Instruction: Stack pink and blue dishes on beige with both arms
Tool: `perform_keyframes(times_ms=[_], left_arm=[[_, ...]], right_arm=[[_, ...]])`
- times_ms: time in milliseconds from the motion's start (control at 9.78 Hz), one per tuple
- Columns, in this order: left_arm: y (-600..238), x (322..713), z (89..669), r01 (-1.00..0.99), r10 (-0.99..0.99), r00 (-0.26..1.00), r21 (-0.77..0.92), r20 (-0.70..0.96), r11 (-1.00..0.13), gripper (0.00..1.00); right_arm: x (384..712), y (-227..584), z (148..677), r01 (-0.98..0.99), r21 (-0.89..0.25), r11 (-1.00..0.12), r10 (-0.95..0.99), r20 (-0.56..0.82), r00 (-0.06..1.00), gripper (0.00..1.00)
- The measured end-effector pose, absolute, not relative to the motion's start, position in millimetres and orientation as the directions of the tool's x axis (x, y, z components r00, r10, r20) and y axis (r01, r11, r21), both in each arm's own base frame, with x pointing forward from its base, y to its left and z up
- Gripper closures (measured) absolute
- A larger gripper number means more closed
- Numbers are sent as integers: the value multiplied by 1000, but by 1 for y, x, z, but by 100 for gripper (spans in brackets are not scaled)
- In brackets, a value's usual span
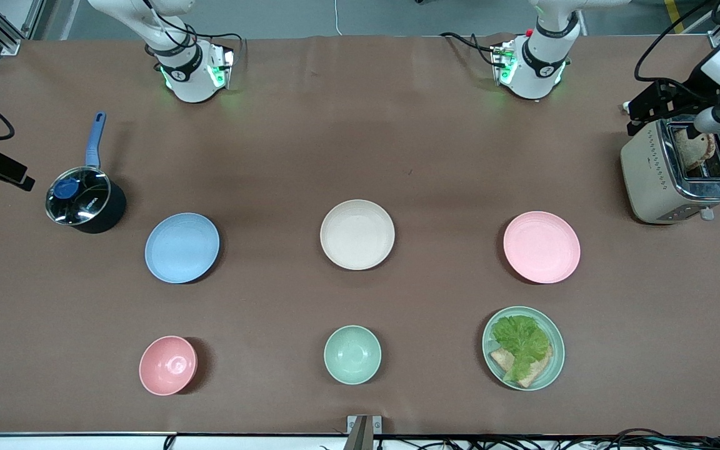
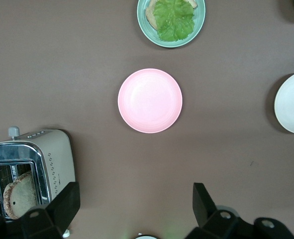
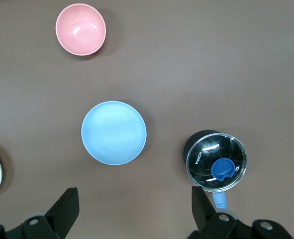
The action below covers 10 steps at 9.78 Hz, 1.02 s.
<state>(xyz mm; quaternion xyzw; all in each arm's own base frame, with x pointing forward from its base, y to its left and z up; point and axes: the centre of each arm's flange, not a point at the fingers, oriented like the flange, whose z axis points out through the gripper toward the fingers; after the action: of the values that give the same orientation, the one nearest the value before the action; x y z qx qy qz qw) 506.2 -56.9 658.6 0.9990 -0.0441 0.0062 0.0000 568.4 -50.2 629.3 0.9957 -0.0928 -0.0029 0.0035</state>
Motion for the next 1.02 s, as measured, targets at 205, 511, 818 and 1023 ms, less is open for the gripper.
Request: perform_keyframes(times_ms=[205, 511, 818, 1023], left_arm=[[-53, 510, 663, -80, -80, 997, 0, 22, -997, 0], [-34, 528, 652, -48, -48, 999, 2, -1, -999, 0], [-15, 571, 580, -13, -14, 999, 11, -52, -1000, 0], [-13, 591, 503, -5, -5, 1000, 14, -5, -1000, 0]], right_arm=[[568, -50, 629, -185, 8, -983, -185, -9, 983, 0], [573, -39, 617, -160, 10, -987, -160, -31, 987, 0], [593, -49, 563, -35, -10, -999, -34, -90, 995, 0], [607, -81, 486, 55, -45, -997, 58, -60, 997, 0]])
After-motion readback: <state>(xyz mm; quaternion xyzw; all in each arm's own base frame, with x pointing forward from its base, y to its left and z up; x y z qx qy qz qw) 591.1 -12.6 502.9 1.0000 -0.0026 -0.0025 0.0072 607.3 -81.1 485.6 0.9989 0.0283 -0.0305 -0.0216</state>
